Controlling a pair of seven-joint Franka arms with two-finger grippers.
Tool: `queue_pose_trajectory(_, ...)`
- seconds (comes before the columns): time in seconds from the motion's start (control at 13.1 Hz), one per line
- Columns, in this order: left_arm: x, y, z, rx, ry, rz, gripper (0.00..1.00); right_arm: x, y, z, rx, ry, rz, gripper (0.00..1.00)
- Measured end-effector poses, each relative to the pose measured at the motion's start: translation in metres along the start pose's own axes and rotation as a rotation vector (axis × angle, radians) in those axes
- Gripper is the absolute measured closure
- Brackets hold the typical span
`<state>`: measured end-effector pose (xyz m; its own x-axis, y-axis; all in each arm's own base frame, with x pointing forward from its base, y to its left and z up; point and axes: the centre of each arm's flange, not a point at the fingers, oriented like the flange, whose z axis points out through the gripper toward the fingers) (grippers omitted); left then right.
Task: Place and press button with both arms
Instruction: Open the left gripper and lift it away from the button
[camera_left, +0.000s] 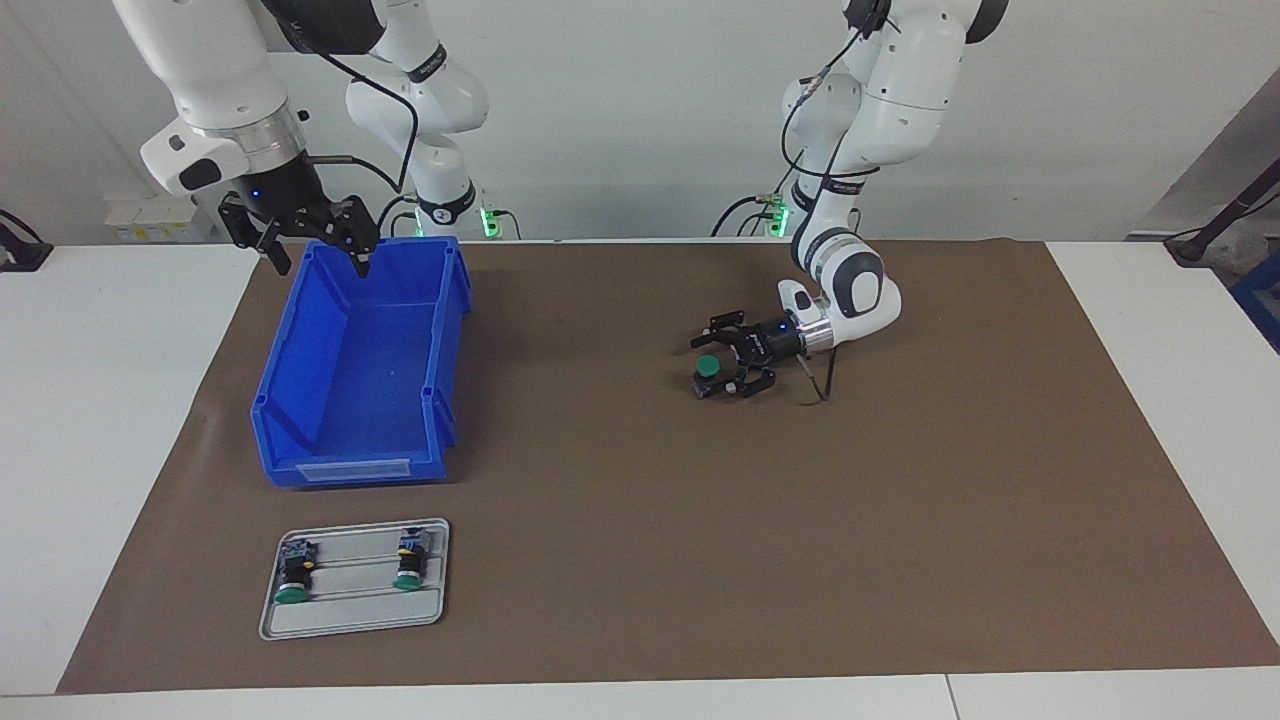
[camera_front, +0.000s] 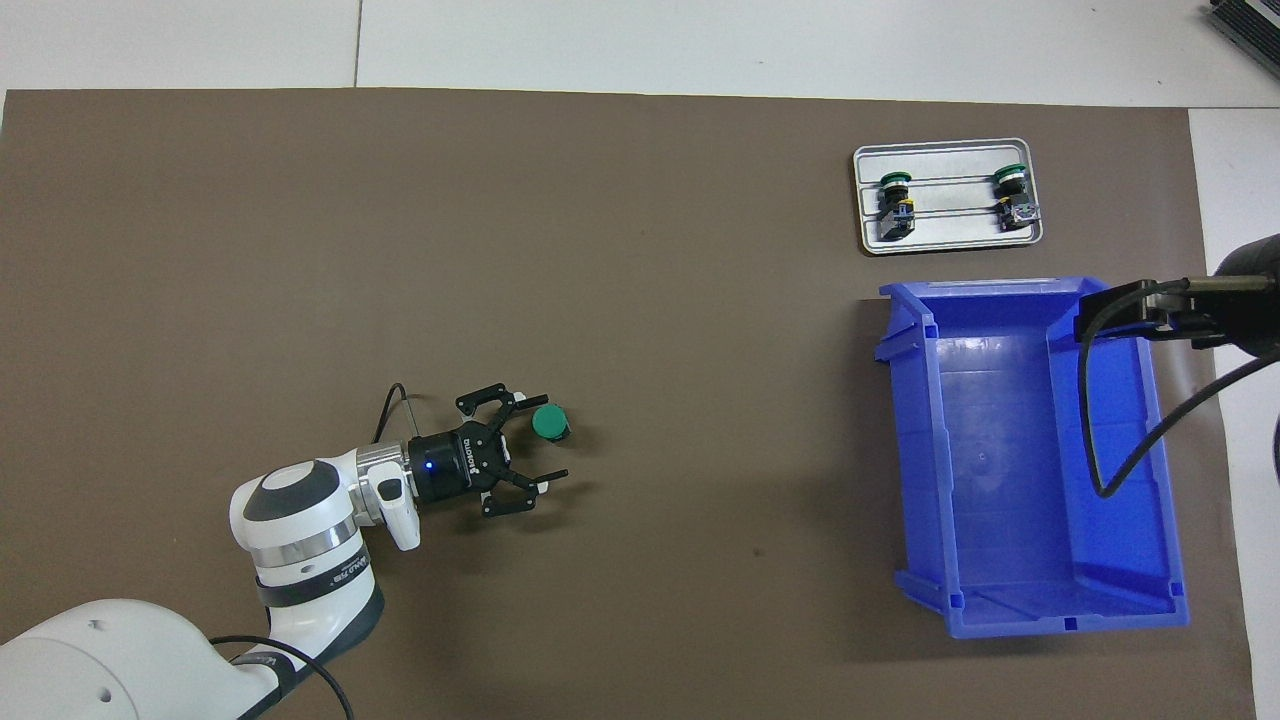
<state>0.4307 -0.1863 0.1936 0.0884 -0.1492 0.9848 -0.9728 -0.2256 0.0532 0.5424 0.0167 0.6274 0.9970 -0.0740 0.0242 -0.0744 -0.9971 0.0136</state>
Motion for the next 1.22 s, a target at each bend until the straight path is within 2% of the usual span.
queue_pose_trajectory(0.3,0.012,-0.023,-0.028,0.068,0.007,0.003,0.02,0.000,0.000,0.000,0.000,0.000,0.000,0.00)
queue_pose_trajectory(0.53,0.024,-0.052,-0.055,0.091,0.000,0.000,0.02,0.000,0.000,0.000,0.000,0.000,0.000,0.00)
queue_pose_trajectory(0.84,0.073,-0.116,-0.089,0.112,0.002,-0.071,0.02,0.000,0.000,0.000,0.000,0.000,0.000,0.00)
queue_pose_trajectory(0.99,0.109,-0.147,-0.096,0.103,-0.037,-0.126,0.02,0.000,0.000,0.000,0.000,0.000,0.000,0.00)
queue_pose_trajectory(1.22,0.167,-0.183,-0.104,0.090,-0.175,-0.224,0.03,0.000,0.000,0.000,0.000,0.000,0.000,0.00)
